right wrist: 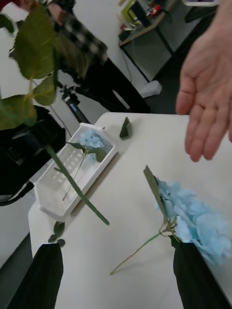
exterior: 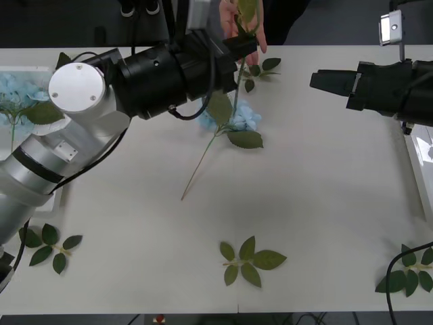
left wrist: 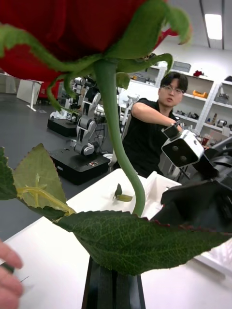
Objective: Place the red flowers into the right box and the blue flowers into the left box. If a person shows an open palm, hand one flower to the person first, then continue sorting.
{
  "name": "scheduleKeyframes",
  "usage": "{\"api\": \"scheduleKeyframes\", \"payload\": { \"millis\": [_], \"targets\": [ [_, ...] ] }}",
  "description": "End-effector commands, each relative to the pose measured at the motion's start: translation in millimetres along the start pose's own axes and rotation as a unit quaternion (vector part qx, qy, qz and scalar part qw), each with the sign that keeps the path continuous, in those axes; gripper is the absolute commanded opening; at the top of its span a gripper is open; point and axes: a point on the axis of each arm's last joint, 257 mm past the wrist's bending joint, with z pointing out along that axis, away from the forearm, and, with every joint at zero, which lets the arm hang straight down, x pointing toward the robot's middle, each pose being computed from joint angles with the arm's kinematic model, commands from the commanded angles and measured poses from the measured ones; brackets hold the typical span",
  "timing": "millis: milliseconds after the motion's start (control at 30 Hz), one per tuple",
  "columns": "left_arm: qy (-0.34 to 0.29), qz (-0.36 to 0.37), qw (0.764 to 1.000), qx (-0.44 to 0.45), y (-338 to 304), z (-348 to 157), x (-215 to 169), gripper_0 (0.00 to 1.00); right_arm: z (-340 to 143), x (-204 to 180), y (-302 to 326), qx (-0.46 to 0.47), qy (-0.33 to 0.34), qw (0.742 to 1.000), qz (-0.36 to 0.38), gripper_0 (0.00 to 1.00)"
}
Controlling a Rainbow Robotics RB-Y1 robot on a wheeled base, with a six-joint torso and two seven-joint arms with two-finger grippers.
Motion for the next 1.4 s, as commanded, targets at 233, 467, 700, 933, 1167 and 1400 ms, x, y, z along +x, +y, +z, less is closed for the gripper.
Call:
{"api": "scheduleKeyframes", "payload": {
  "millis": [233, 467, 700, 933, 1167, 1400],
  "targets": [
    [-0.024, -0.018, 1.000, 0.009, -20, 56, -15, 0.00, 35, 10, 16, -0.042, -0.008, 0.995, -0.093, 0.67],
    [-0.021, -0.022, 1.000, 0.009, -20, 57, -10, 0.00, 40, 15, 14, -0.041, -0.006, 0.995, -0.094, 0.50],
    [-0.020, -0.026, 0.999, 0.009, -20, 56, -10, 0.00, 59, 12, 11, -0.028, -0.018, 0.995, -0.098, 0.38],
    [-0.019, -0.029, 0.999, 0.008, -17, 54, -10, 0.00, 69, 10, 11, -0.024, -0.025, 0.995, -0.097, 0.00],
    [-0.019, -0.031, 0.999, 0.007, -15, 52, -10, 0.00, 67, 10, 13, -0.029, -0.025, 0.995, -0.092, 0.00],
    [-0.023, -0.050, 0.998, 0.008, -14, 50, -13, 1.00, 57, 3, 16, -0.036, -0.032, 0.995, -0.093, 0.00]
  ]
}}
